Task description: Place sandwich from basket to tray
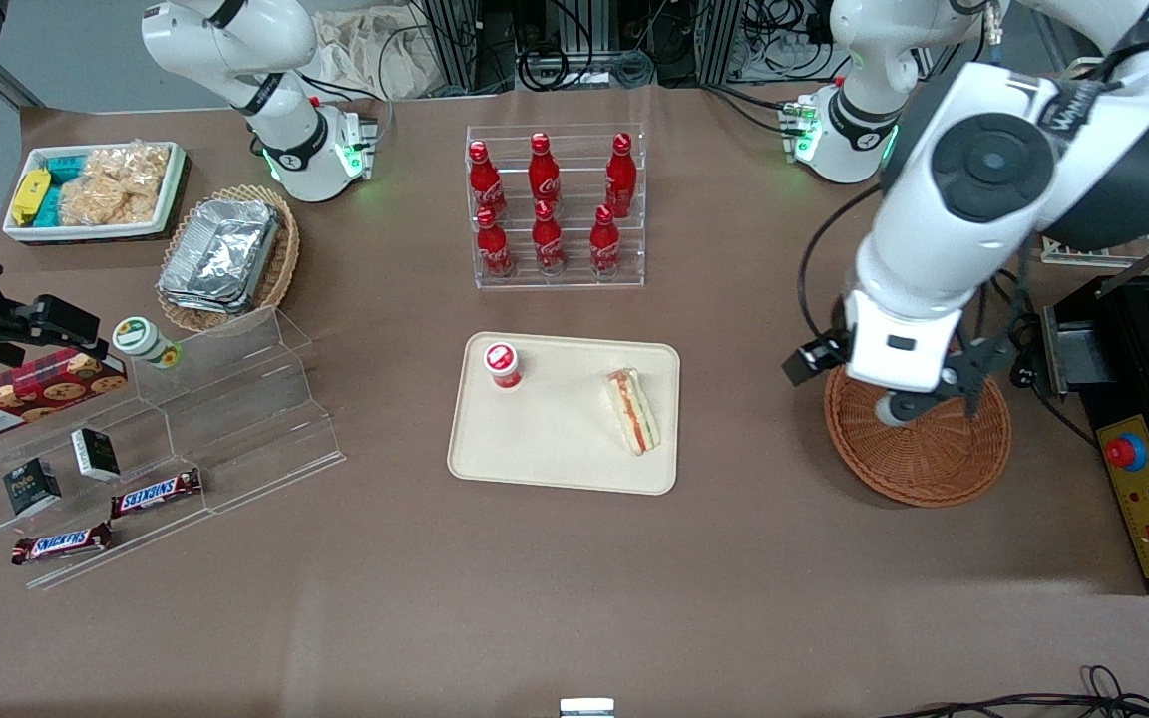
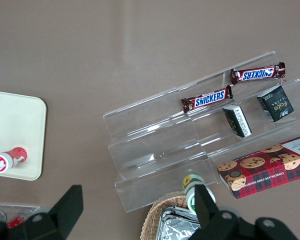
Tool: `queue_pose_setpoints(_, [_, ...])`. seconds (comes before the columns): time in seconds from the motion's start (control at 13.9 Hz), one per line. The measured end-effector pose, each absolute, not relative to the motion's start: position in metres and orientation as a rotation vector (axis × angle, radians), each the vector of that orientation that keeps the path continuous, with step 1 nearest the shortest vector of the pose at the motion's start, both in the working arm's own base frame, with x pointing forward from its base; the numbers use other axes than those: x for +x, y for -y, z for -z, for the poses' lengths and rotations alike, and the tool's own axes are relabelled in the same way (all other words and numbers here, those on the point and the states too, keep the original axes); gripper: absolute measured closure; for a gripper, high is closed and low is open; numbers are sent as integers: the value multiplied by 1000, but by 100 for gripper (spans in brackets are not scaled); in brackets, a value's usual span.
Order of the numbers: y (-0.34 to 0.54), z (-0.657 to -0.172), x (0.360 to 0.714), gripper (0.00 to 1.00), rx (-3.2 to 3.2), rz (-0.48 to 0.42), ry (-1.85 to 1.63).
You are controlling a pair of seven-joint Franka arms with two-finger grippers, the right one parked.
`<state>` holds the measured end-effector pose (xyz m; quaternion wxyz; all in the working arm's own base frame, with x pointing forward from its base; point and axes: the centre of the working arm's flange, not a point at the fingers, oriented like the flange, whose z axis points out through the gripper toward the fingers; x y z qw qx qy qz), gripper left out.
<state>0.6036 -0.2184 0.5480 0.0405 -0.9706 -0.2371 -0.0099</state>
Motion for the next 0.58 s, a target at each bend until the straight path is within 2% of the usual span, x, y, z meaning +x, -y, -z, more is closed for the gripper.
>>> queue_pose_setpoints(0.58, [60,-568,620,0,-3068,-56,346])
